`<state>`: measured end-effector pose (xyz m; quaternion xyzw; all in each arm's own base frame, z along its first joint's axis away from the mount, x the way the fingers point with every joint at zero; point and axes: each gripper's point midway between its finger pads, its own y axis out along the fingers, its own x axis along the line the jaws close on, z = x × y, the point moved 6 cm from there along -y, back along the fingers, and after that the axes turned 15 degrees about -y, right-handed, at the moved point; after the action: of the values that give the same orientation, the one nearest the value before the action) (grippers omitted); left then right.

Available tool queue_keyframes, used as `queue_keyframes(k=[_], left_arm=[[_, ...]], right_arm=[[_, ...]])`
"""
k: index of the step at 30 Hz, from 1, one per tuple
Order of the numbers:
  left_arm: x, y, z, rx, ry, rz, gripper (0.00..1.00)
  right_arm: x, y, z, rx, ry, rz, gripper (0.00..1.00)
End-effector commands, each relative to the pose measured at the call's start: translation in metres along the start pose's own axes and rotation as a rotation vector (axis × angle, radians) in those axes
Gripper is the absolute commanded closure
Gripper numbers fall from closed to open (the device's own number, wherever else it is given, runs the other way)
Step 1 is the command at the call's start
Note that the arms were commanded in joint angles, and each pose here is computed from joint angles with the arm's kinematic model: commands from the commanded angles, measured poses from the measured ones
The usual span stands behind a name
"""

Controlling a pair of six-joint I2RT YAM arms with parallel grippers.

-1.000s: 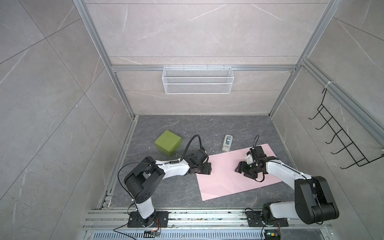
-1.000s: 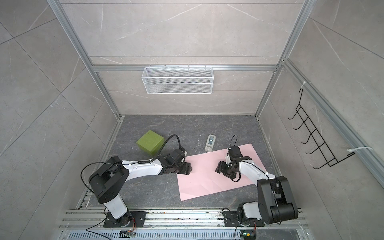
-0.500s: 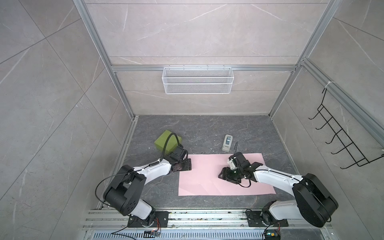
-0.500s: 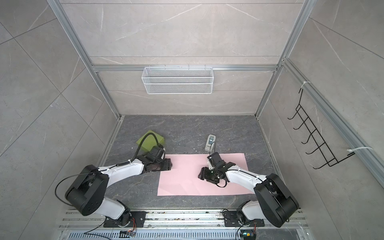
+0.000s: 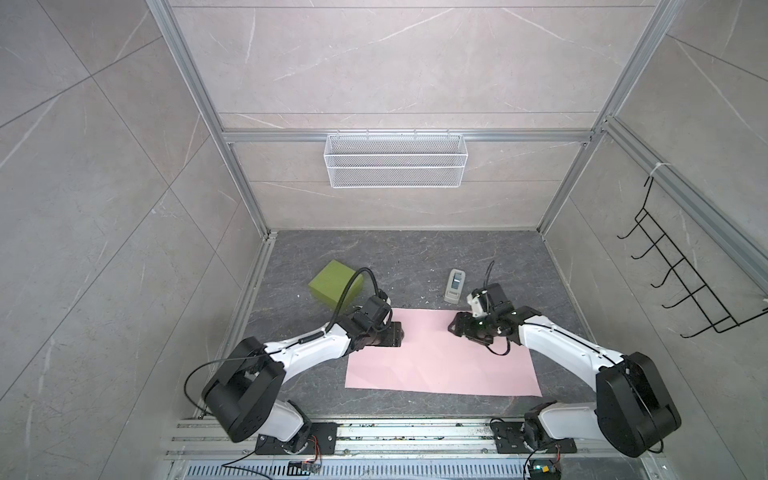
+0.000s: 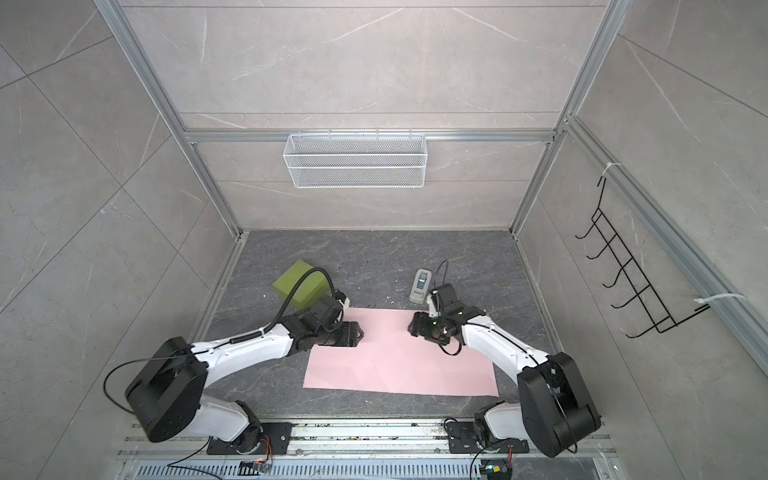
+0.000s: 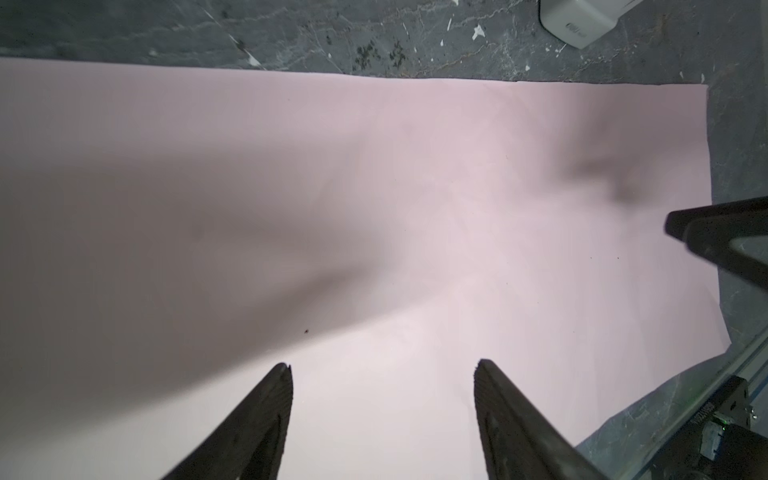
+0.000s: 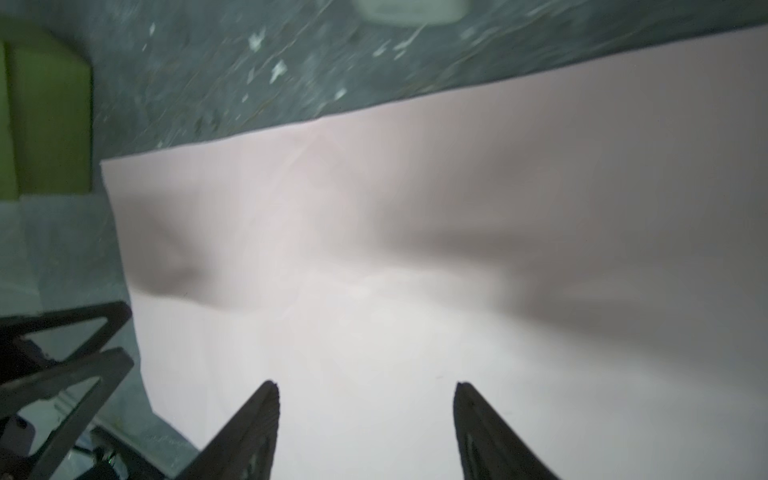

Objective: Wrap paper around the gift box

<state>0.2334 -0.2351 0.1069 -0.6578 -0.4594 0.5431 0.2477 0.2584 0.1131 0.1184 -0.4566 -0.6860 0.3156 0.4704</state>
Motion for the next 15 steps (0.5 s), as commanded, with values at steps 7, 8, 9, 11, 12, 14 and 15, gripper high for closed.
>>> queue_keyframes(k=[7,8,9,11,12,14,15], left_arm=[[0.018,0.012,-0.003,0.017,-0.022,-0.059,0.35],[0.023,0.012,-0.001,0.016,-0.029,-0.074,0.36],[0.028,0.011,0.001,0.01,-0.035,-0.089,0.36],[0.037,0.01,0.004,0.015,-0.045,-0.111,0.36],[0.042,0.009,0.007,0.016,-0.049,-0.126,0.37],[0.051,0.007,0.011,0.02,-0.055,-0.151,0.37],[0.056,0.005,0.014,0.021,-0.061,-0.166,0.36]], right_arm=[[-0.034,0.016,0.023,0.134,-0.025,0.031,0.33],[-0.033,0.018,0.022,0.131,-0.022,0.021,0.33],[-0.031,0.02,0.022,0.129,-0.019,0.008,0.33],[-0.027,0.022,0.022,0.126,-0.023,-0.007,0.34],[-0.025,0.024,0.022,0.127,-0.028,-0.012,0.34],[-0.02,0.026,0.021,0.129,-0.038,-0.018,0.34],[-0.017,0.028,0.021,0.131,-0.043,-0.022,0.34]])
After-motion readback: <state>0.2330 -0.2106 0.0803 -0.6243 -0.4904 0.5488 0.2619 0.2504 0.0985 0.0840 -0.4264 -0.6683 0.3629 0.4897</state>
